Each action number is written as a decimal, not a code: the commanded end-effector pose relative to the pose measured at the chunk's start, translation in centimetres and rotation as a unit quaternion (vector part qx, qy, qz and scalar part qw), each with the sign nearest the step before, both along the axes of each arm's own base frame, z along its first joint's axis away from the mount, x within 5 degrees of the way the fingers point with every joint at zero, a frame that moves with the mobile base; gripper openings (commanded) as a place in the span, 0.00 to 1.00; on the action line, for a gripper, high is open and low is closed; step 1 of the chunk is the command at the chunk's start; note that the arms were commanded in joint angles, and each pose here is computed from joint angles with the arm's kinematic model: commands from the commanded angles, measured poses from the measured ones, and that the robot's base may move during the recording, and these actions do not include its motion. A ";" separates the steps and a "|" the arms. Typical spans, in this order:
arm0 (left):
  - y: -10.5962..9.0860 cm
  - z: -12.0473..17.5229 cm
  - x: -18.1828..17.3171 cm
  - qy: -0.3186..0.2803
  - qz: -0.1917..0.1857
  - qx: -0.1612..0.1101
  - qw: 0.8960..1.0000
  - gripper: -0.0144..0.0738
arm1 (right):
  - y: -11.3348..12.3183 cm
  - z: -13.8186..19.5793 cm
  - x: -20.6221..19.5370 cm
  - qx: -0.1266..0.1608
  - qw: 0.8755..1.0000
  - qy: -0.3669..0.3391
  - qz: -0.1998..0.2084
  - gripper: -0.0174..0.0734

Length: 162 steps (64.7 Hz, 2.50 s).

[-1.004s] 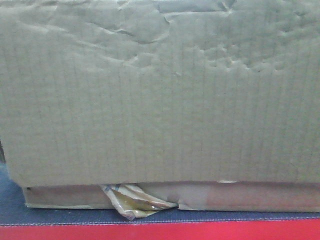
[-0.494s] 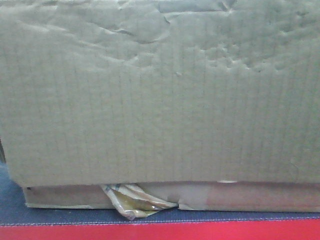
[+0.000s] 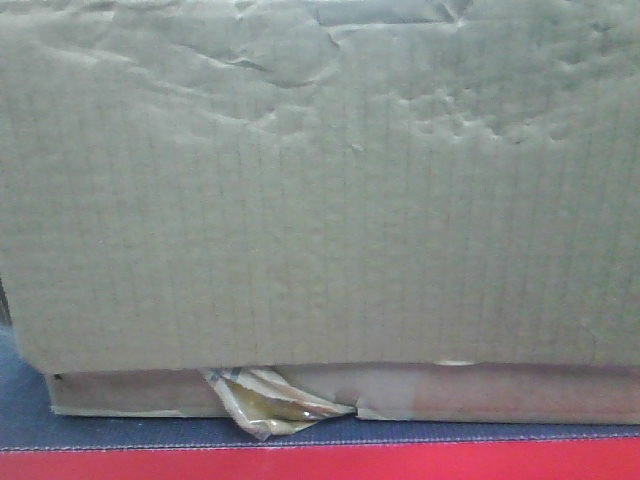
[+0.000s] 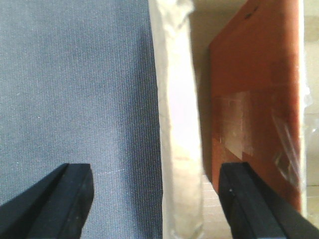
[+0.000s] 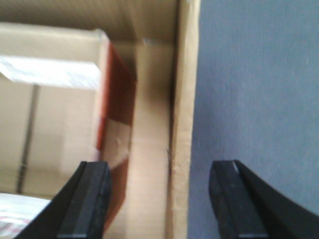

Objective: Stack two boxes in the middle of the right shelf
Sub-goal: 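Lift the stacked boxes off the table with both grippers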

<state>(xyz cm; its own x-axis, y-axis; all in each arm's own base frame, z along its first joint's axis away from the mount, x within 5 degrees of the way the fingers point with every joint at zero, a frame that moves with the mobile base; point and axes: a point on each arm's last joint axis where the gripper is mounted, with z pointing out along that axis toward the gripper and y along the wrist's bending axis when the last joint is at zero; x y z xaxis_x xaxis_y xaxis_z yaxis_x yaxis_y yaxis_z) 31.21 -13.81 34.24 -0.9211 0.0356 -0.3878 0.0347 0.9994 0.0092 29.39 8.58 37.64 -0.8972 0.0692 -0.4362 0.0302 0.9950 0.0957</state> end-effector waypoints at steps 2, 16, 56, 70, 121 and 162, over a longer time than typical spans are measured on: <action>0.2 0.7 -0.2 -0.012 -0.001 -0.002 1.000 0.64 | 0.0 -1.3 0.6 -0.012 1.000 0.016 -0.003 0.54; 0.2 0.7 -0.2 -0.012 -0.001 -0.002 1.000 0.64 | 0.2 -2.1 1.2 -0.016 0.999 0.028 -0.002 0.54; 0.2 0.7 -0.2 -0.013 -0.001 0.000 1.000 0.64 | 0.0 -3.3 0.9 -0.031 0.998 0.047 0.004 0.54; 0.2 0.7 -0.2 -0.013 -0.001 0.000 1.000 0.64 | 0.0 -3.3 0.9 -0.030 0.998 0.047 0.004 0.52; 1.9 4.5 -2.2 -0.093 0.059 0.003 0.994 0.04 | 1.0 0.2 0.0 -0.059 0.997 -0.033 -0.025 0.02; 5.1 17.2 -4.6 -0.338 0.092 -0.014 0.936 0.04 | 0.6 12.0 0.1 -0.019 0.953 -0.302 -0.022 0.02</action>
<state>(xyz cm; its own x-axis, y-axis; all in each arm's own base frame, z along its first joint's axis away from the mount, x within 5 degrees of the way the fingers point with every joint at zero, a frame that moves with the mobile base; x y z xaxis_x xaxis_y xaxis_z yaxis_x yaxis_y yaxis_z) 27.36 -9.55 49.67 -0.5309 -0.1174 -0.8393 -0.1206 0.9907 -0.0623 29.94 10.12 47.93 -0.5720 0.0978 -0.8144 0.0070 0.9934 0.1144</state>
